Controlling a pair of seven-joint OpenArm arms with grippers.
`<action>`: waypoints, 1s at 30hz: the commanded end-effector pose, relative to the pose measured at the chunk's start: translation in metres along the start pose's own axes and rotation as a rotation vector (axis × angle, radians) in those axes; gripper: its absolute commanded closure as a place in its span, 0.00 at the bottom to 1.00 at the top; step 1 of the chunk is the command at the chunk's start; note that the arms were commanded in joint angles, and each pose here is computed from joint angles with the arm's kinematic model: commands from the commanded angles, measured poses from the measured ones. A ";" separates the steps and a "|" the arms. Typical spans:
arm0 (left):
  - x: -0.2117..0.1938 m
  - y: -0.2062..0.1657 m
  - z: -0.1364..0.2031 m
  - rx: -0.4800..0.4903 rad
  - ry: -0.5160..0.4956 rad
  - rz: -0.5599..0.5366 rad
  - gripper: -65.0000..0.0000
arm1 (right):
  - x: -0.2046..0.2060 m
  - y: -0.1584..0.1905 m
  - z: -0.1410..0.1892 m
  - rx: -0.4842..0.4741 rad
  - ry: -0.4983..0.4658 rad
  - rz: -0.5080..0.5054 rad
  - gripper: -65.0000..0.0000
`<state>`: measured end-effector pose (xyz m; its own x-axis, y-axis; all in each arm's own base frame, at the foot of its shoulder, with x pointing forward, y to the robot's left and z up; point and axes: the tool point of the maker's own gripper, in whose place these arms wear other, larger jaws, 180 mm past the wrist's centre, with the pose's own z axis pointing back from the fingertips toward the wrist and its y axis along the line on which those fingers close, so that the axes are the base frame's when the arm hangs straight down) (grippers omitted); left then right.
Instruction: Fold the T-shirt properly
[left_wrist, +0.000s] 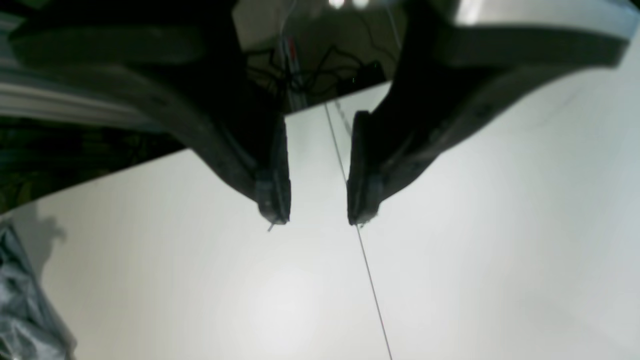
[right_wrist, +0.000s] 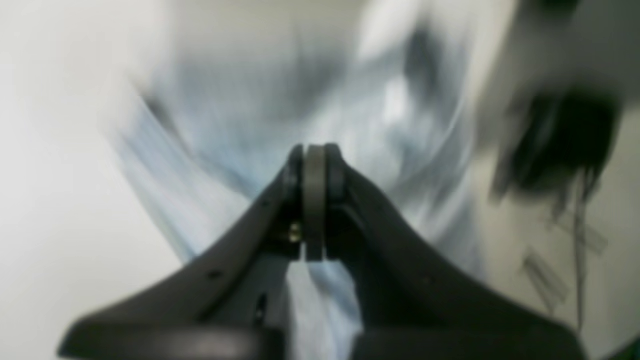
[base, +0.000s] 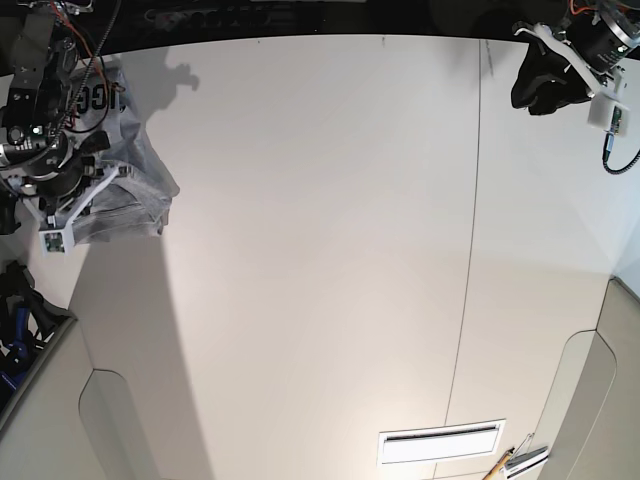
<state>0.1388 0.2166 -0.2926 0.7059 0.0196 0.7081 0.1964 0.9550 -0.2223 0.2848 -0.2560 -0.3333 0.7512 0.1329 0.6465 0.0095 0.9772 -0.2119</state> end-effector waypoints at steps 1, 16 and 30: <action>0.010 -0.004 0.003 -0.013 -0.037 -0.022 0.65 | 0.022 -0.009 0.007 -0.031 -0.070 0.006 1.00; 0.003 0.032 0.033 0.126 0.005 -0.008 1.00 | 0.008 0.047 0.094 0.143 -0.170 0.195 1.00; -0.057 0.052 0.114 0.228 0.212 0.148 1.00 | -0.178 0.074 0.163 0.465 0.415 0.368 1.00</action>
<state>0.0315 0.2989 -0.2729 0.8486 0.1341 0.5118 -0.0693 0.9872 -0.1437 0.0435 -0.1811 -0.3491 0.8482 0.4757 0.2329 -0.4965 0.8673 0.0369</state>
